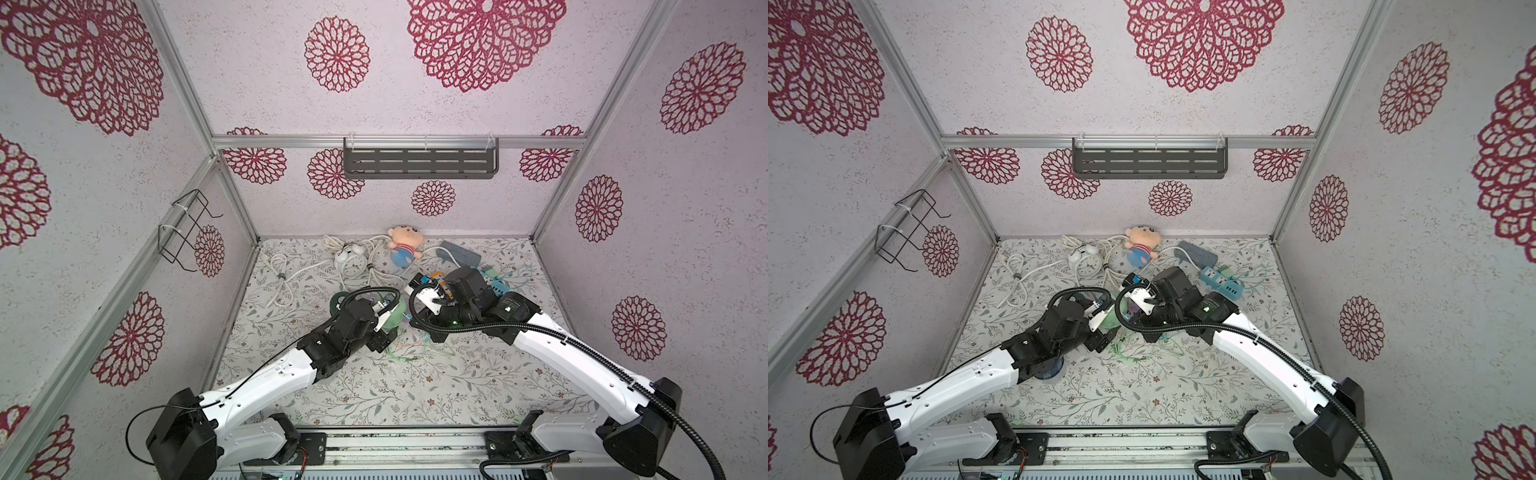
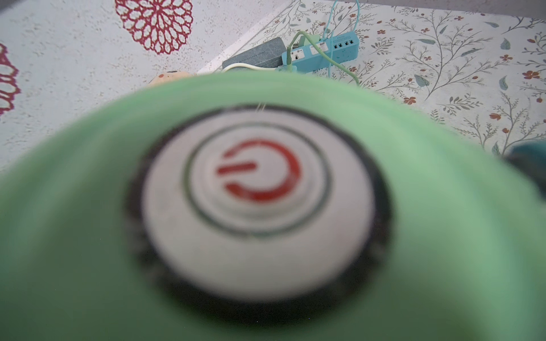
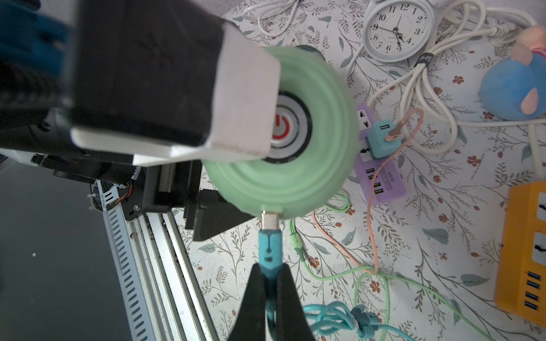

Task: Charge the cordless meat grinders
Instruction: Insert the charging cable into the cordless meat grinder.

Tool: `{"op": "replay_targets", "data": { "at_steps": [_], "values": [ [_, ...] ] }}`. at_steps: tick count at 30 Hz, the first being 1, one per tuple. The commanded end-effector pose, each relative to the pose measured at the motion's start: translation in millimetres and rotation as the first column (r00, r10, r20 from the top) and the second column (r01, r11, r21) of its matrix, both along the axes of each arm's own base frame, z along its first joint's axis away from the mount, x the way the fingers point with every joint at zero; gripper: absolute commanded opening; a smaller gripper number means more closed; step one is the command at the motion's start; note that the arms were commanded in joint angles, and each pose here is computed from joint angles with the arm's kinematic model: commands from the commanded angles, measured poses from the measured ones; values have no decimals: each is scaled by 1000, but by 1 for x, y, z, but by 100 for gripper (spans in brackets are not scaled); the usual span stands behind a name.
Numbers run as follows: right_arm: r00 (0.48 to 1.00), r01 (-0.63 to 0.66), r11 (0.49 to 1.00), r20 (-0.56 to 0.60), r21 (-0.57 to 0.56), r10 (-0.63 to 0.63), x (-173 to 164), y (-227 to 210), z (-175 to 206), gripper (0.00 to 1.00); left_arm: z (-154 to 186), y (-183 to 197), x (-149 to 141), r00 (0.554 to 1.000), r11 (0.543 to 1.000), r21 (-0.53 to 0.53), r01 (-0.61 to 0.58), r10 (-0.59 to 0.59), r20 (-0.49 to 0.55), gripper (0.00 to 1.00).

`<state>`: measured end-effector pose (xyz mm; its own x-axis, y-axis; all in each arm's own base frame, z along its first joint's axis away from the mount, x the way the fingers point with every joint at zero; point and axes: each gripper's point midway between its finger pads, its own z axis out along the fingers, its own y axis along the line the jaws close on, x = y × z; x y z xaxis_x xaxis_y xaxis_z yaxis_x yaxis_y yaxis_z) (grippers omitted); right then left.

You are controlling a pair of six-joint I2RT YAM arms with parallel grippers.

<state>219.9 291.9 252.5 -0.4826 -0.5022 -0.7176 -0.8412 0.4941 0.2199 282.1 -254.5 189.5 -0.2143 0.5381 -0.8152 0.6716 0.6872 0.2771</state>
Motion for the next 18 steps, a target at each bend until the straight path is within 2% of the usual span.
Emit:
{"op": "replay_targets", "data": {
  "at_steps": [1, 18],
  "values": [
    [995, -18, 988, 100, 151, 3, 13, 11, 47, 0, 14, -25, -12, 993, 994, -11, 110, -109, 53, 75],
    [994, -7, 980, 104, 197, -14, 21, 1, 61, 0, 7, -35, -21, 988, 989, -12, 150, -149, 31, 74]
  ]
}}
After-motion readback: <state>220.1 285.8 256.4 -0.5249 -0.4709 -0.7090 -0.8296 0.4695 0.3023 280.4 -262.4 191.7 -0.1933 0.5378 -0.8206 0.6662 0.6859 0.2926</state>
